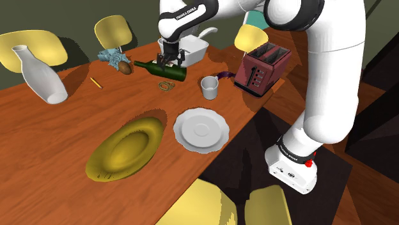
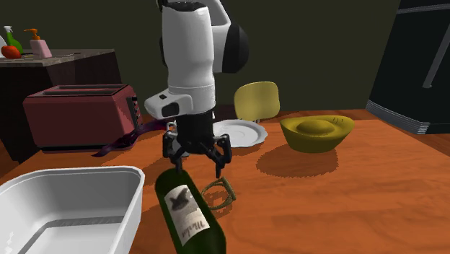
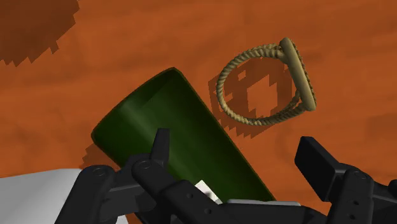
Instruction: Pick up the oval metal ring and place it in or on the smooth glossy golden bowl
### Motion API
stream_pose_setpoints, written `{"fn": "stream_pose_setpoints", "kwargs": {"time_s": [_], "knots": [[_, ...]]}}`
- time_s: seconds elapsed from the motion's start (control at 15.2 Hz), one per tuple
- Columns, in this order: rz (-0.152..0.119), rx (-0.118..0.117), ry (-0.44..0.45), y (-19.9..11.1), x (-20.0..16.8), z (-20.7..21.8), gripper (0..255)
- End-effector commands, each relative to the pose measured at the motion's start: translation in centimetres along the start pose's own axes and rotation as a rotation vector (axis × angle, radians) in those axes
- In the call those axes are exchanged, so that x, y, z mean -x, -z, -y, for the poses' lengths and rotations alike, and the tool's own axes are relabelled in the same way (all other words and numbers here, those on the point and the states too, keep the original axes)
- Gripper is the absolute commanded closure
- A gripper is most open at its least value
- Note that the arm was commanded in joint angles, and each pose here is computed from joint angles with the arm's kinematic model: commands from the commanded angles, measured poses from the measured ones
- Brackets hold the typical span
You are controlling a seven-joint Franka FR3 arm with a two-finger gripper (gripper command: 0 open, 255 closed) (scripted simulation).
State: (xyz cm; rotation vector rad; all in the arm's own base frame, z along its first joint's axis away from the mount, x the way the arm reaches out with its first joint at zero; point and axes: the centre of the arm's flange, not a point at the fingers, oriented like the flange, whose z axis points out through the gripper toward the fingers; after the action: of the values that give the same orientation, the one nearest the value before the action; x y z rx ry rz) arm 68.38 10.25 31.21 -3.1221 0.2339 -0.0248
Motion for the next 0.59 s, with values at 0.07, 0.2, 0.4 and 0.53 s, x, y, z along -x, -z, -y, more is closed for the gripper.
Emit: {"fn": "stream_pose_setpoints", "kwargs": {"time_s": [0.07,0.2,0.4,0.53], "knots": [[0.06,0.007,0.006,-7.0,0.53,-0.09,0],[0.06,0.007,0.006,-7.0,0.53,-0.09,0],[0.06,0.007,0.006,-7.0,0.53,-0.09,0],[0.06,0.007,0.005,-6.45,0.47,0.68,255]]}}
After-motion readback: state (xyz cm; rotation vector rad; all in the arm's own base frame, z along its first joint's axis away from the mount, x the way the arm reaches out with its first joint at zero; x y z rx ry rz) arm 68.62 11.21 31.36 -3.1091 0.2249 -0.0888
